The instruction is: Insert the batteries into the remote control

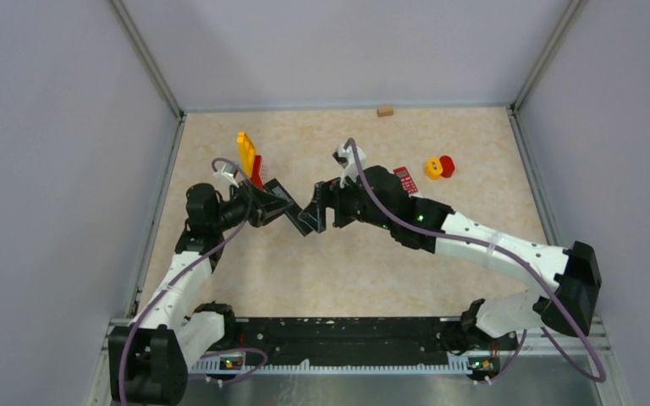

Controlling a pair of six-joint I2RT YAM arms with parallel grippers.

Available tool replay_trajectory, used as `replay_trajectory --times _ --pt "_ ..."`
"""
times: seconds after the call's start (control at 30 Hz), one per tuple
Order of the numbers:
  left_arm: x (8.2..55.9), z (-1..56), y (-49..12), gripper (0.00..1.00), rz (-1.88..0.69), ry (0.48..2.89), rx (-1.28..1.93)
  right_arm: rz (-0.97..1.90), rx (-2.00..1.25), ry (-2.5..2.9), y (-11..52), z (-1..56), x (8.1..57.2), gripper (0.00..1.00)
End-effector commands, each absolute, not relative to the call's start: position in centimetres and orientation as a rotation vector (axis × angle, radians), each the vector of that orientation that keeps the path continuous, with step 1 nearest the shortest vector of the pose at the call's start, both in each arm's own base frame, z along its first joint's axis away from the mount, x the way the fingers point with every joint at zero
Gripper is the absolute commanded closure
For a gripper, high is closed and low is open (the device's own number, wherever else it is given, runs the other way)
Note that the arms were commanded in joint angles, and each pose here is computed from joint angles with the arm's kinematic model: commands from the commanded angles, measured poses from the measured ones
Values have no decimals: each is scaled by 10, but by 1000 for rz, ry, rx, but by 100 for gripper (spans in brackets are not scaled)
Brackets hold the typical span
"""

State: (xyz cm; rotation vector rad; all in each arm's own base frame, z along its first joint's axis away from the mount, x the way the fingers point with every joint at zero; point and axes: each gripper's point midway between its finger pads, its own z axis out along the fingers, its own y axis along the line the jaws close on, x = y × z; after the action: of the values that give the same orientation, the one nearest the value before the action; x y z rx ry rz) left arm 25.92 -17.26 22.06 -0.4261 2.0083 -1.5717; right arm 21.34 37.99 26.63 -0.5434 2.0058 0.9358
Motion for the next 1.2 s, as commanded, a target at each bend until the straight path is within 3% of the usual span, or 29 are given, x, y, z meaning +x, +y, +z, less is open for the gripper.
replay_trajectory --times 0.0,0.43,0.8,1.17 --pt "262 247 -175 100 -1619 1917 -359 1124 -227 1904 376 300 221 16" --pt "264 281 -173 100 -1708 1793 -428 1560 117 1816 390 306 208 18" --pt "259 306 -173 100 -1755 1704 -391 1720 348 1835 394 292 215 34" --pt "253 320 -174 100 -1783 1677 -365 1657 441 1911 392 266 225 59"
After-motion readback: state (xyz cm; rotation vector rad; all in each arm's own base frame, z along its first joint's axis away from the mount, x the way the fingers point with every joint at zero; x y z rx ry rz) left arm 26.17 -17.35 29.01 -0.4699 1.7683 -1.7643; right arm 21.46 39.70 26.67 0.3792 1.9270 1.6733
